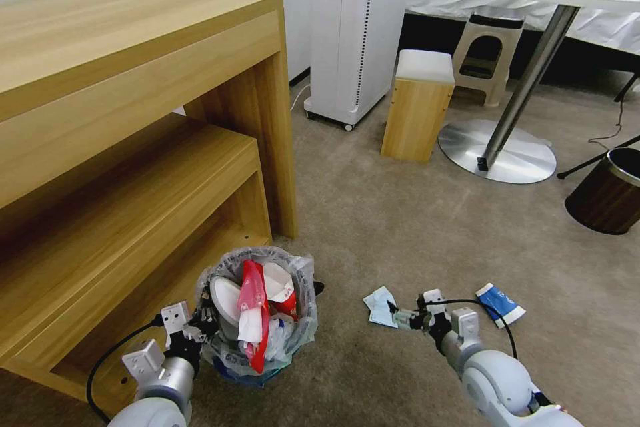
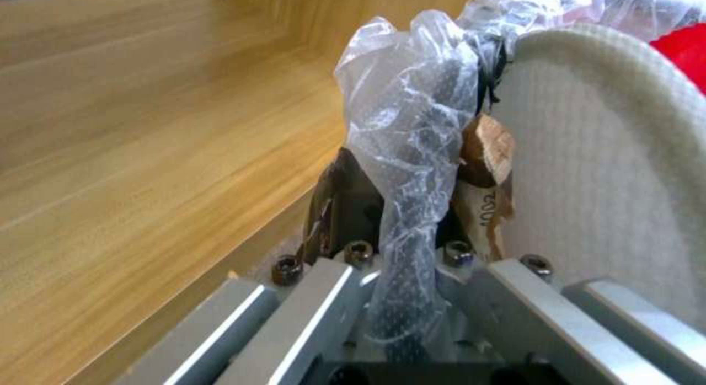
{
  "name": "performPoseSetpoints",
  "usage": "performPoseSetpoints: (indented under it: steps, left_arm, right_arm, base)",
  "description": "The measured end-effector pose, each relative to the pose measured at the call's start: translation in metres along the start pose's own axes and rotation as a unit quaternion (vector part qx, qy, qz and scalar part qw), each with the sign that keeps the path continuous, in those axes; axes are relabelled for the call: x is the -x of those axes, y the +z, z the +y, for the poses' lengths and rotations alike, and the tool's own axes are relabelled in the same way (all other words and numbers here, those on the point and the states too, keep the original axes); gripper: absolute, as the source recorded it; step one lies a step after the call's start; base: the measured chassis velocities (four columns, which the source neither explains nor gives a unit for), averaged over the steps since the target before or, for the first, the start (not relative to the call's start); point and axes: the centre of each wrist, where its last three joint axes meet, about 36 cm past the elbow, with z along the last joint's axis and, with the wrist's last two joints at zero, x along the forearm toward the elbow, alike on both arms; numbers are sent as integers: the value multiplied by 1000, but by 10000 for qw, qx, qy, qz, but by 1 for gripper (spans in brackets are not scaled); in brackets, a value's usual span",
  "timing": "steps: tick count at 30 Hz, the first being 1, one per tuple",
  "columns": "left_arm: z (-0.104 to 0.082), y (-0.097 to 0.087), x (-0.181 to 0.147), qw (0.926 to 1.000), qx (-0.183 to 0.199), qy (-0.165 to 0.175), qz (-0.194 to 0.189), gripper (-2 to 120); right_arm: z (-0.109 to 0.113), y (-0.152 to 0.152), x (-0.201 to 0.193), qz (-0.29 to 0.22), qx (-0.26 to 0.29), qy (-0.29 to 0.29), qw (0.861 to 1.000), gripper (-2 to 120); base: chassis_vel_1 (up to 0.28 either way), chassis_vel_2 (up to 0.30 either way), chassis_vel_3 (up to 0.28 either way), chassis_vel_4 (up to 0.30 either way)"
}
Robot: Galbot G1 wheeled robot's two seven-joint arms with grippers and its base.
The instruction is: Pick up the trash bin and place the garbage on the floor into it.
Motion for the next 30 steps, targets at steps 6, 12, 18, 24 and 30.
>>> performPoseSetpoints:
  steps: [6,12,18,24,30]
  left_arm:
    - [0,1,0,10000,3,-3,1,1]
    - [0,2,0,10000,3,-11,8,1]
    - [0,2,0,10000,8,-3,18,1]
    - [0,2,-2,10000,16,-1,35,1]
    - [1,2,-3,10000,20,4,40,1]
  right_arm:
    - [7,1,2,314,-7,-109,9994,100]
    - [23,-3,16,625,167,-118,9978,100]
    - [24,1,26,734,264,-5,9970,100]
    - [19,3,42,766,409,138,9961,100]
    - [12,7,55,718,492,258,9959,100]
  base:
    - [0,0,0,0]
    - [0,0,0,0]
    - [0,0,0,0]
    - [0,0,0,0]
    - [0,0,0,0]
